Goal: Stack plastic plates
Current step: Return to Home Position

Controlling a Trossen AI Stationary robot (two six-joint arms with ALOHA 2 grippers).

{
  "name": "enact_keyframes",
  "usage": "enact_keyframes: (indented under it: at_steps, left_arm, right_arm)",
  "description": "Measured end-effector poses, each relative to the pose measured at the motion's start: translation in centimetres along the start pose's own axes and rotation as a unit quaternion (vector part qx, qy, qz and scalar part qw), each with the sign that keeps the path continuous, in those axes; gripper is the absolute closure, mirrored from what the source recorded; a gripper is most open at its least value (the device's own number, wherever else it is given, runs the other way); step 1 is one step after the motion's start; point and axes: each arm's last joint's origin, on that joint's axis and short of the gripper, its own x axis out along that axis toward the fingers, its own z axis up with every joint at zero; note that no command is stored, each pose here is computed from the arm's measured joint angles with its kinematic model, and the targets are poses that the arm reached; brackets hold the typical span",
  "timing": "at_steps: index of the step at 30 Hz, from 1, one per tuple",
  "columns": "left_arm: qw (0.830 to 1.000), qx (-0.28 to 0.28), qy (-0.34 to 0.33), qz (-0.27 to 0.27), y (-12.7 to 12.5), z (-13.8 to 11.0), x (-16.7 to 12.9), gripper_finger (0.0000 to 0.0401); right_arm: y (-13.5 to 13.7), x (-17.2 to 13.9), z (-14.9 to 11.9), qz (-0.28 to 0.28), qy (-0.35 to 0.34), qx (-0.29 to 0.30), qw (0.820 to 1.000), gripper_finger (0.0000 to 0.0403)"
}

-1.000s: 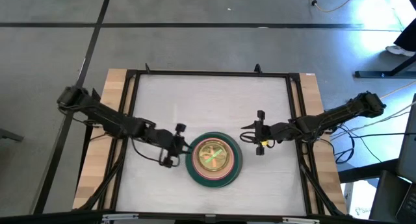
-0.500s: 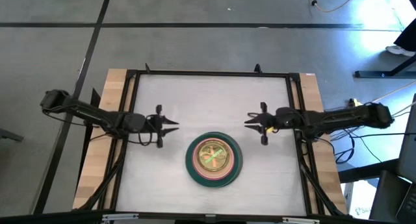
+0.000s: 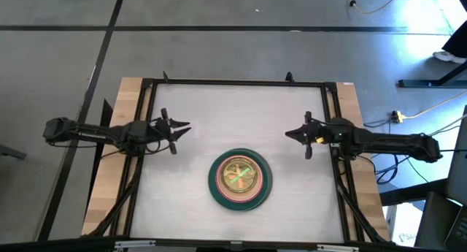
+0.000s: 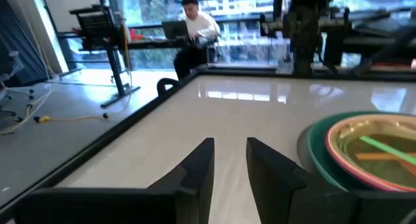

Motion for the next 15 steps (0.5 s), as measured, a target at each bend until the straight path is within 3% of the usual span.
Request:
enact_keyframes:
  at_steps: [8,15]
  left_arm:
    - [1.000,-0.020,-0.020,-0.003,0.7,-0.5,-1.1,0.0342]
    - [0.995,-0.024,-0.049,-0.082,0.5,-0.1,-1.7,0.0379]
  right_arm:
    - [0.2,-1.3,-1.5,0.012,-0.046,0.030,0.998,0.0401]
    - [0.3,-1.7,-2.5,0.013,-0.050,0.034,0.998,0.0400]
